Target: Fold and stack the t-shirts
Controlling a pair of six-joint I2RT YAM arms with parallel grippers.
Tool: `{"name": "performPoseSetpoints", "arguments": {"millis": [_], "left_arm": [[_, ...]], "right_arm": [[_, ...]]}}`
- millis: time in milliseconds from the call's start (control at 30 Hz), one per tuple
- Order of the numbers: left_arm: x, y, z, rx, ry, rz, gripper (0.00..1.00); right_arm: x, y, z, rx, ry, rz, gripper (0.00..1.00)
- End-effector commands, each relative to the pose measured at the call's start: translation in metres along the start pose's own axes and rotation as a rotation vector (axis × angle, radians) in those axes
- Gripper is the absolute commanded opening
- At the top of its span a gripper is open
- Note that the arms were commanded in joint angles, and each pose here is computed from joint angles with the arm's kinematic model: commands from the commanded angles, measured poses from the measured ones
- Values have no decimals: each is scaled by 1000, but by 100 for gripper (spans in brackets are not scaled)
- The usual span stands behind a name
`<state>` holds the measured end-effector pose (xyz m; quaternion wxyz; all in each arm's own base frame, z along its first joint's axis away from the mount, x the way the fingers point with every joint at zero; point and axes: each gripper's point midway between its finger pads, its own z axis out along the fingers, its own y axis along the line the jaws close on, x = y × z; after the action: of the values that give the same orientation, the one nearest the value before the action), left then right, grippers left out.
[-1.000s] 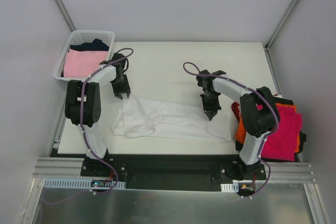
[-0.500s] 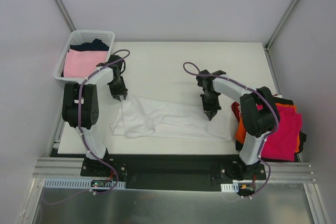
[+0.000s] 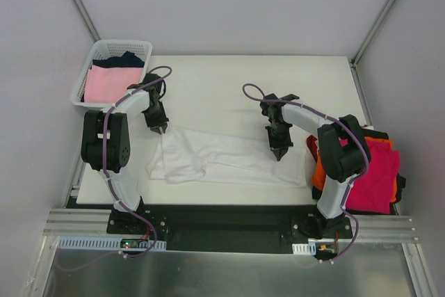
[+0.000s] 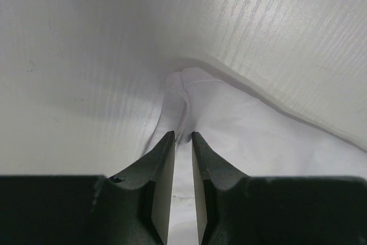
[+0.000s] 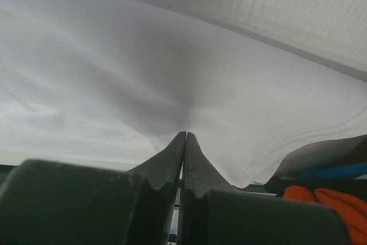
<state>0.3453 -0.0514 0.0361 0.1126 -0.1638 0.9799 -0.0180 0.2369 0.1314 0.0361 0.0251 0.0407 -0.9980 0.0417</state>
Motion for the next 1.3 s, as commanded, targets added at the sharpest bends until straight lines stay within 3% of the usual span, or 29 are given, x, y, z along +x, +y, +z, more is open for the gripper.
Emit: {"name": "performPoseSetpoints", "arguments": {"millis": [0, 167, 567, 967, 1267], "left_arm": [[2, -2, -13, 22, -14, -18, 18], [4, -1, -10, 20, -10, -20, 17], [2, -3, -9, 26, -9, -16, 0], [-33, -19, -42, 80, -110, -18, 0], [-45, -21, -39, 71, -115, -11, 0]], "right_arm": [[4, -1, -5, -5, 4, 8, 4], [4, -2, -5, -4, 7, 8, 3], [3, -1, -4, -3, 15, 7, 3], [3, 0, -3, -5, 12, 15, 3], [4, 0, -3, -4, 10, 18, 3]]}}
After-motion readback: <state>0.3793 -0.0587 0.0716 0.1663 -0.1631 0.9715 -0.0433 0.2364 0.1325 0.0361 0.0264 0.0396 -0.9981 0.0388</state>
